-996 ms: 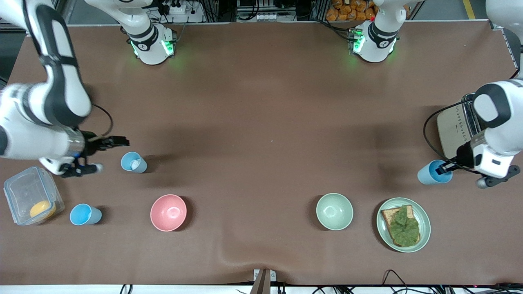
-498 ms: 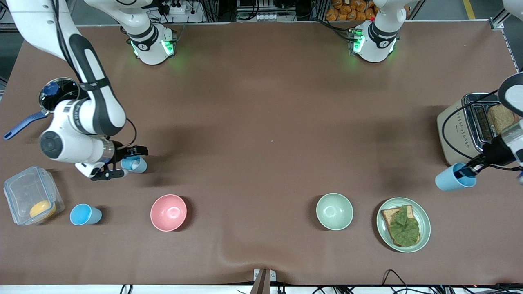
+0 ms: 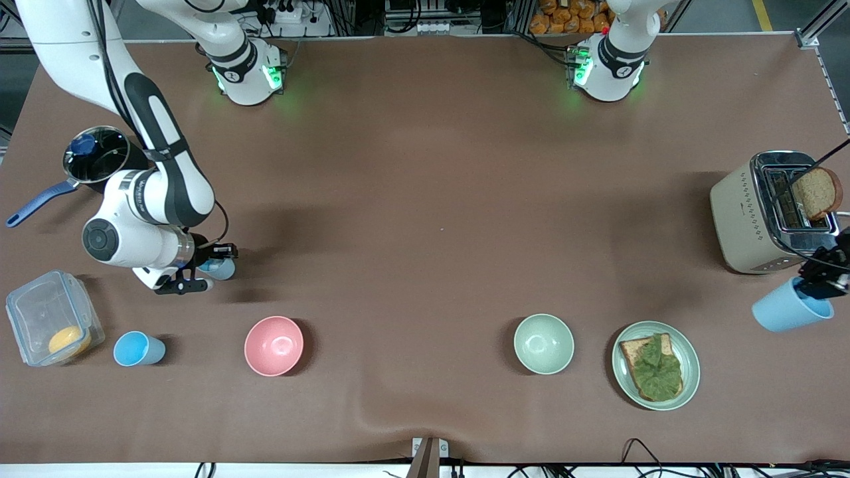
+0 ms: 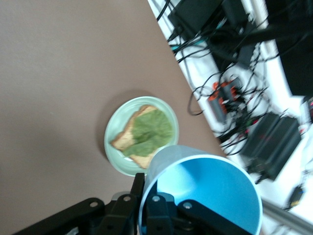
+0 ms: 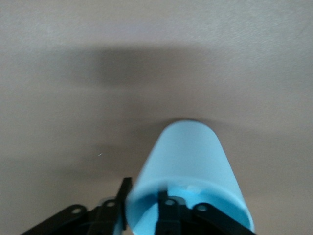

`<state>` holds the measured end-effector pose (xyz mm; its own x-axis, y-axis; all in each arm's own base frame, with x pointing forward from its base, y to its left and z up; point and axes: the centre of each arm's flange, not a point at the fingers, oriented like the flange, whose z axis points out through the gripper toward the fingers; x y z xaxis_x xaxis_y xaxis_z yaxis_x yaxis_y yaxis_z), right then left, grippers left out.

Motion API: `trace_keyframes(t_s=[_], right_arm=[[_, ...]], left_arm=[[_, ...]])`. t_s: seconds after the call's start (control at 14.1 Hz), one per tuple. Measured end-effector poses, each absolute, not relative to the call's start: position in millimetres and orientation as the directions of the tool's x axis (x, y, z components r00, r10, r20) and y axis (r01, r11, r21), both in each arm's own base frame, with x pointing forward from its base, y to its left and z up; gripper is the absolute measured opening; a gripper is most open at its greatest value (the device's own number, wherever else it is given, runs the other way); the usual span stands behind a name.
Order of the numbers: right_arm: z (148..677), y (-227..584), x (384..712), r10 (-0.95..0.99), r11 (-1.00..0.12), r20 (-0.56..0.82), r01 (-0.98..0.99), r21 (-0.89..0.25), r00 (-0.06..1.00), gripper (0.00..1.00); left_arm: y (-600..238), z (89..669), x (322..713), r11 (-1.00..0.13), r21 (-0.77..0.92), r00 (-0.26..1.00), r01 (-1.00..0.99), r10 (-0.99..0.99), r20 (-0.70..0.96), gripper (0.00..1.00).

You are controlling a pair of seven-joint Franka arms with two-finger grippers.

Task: Stack blue cups with both arms

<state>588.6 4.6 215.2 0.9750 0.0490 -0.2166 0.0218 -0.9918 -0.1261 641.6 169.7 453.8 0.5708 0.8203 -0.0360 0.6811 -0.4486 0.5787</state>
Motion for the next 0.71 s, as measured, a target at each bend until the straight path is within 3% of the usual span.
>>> trace_keyframes(t_s=[0.14,0.5,0.71], right_arm=[[219.3,-1.9,595.6,0.038,-0.992,-0.203,0.013,-0.125,0.978,0.07],[245.5,4.2,610.4,0.043,-0.990,-0.267,0.005,-0.141,0.963,0.04],[283.4,30.4,620.2,-0.001,-0.990,-0.365,-0.052,-0.131,0.931,0.04]], left_arm=[[170.7,465.5,646.8,-0.380,0.594,0.516,0.709,0.854,-0.069,0.05],[174.6,509.8,657.7,-0.249,0.639,0.409,0.727,0.906,-0.112,0.05],[168.5,536.6,664.1,-0.243,0.670,0.407,0.702,0.908,-0.096,0.05]])
